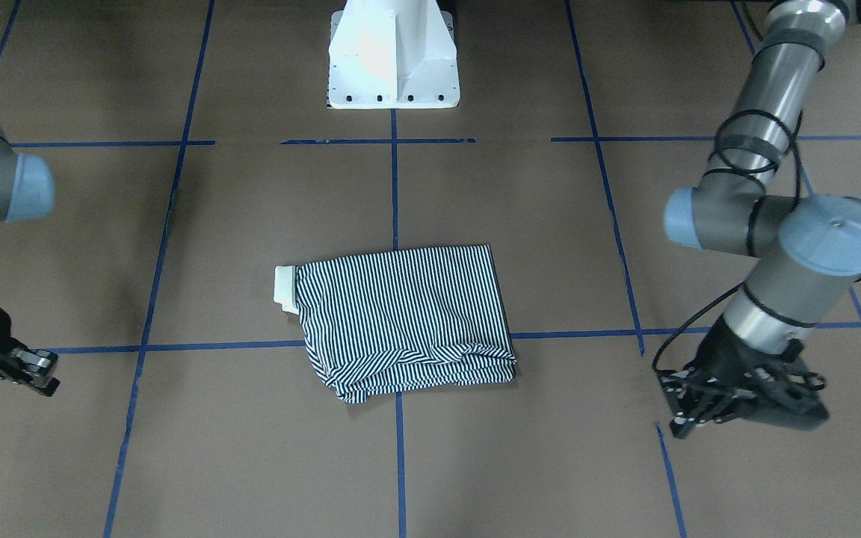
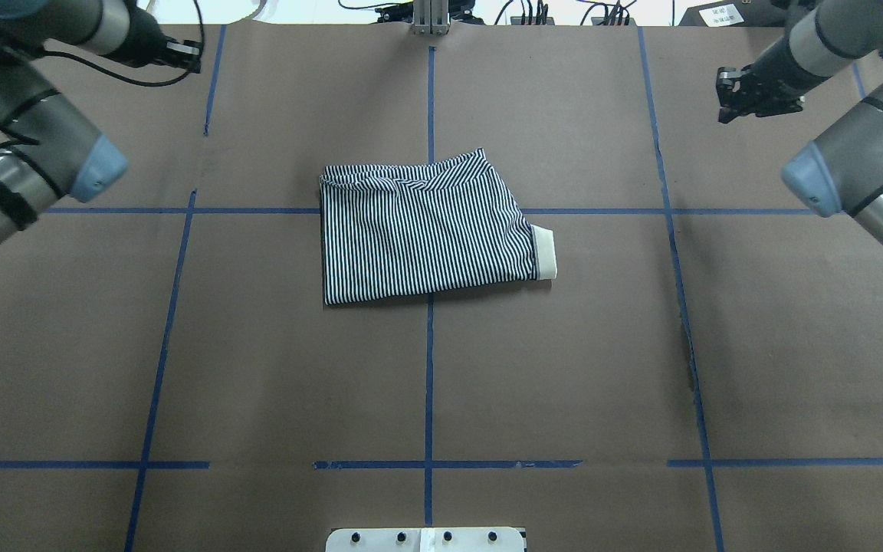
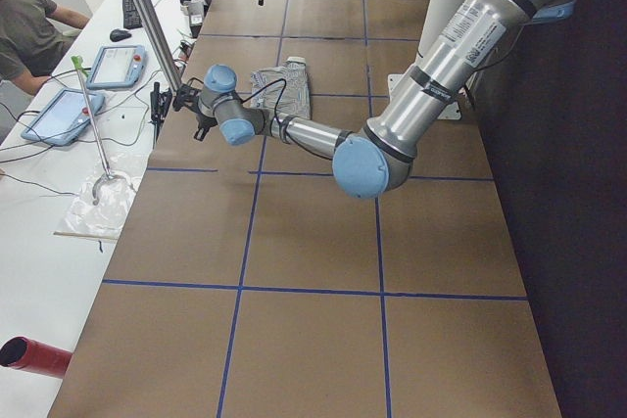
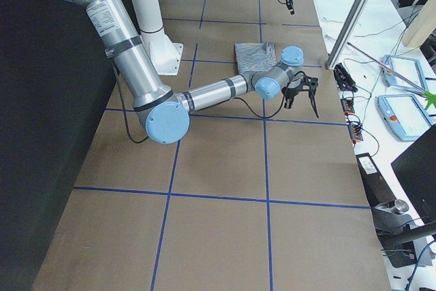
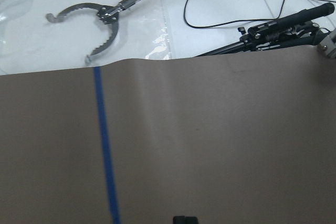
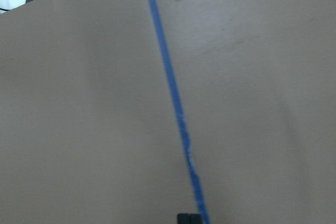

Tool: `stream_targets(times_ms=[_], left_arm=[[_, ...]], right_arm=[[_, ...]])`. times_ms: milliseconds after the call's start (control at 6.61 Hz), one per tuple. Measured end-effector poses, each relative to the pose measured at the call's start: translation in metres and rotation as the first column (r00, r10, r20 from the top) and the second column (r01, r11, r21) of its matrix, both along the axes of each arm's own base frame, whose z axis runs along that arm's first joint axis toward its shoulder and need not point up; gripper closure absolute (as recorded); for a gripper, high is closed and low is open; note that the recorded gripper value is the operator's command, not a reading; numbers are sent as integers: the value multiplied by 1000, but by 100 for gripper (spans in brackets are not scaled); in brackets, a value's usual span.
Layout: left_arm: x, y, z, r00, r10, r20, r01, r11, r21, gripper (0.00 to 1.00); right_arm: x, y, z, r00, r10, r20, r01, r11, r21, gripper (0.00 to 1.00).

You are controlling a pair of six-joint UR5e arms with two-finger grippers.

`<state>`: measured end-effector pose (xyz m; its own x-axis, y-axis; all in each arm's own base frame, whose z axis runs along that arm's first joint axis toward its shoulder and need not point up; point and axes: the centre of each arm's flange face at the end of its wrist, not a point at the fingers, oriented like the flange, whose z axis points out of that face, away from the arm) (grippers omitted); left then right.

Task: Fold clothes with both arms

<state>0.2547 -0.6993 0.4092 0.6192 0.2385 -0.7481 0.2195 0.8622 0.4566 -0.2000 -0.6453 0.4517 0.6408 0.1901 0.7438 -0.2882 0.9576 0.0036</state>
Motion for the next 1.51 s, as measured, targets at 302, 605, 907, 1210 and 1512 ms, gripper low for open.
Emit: stream_targets(times_ms=[302,605,907,1210,1512], left_arm=[[-142,42,70,998,42,41,-44,997,61,1],[-250,92,110,995,65,79,-72,994,85,0],[-280,137,135,973,214,85,-206,974,-94,0],[-291,184,160,938,295,183,-248,938,-241,0],[-293,199,186,926,327,190,-251,907,-338,0]], right_arm=[[103,44,51,989,-98,-112,104,993,57,0],[191,93,101,985,-139,-98,146,987,73,0],[234,144,153,983,-168,-73,171,984,38,0],[236,161,175,950,-302,-84,305,952,25,0],[237,169,178,933,-347,-93,351,936,30,0]])
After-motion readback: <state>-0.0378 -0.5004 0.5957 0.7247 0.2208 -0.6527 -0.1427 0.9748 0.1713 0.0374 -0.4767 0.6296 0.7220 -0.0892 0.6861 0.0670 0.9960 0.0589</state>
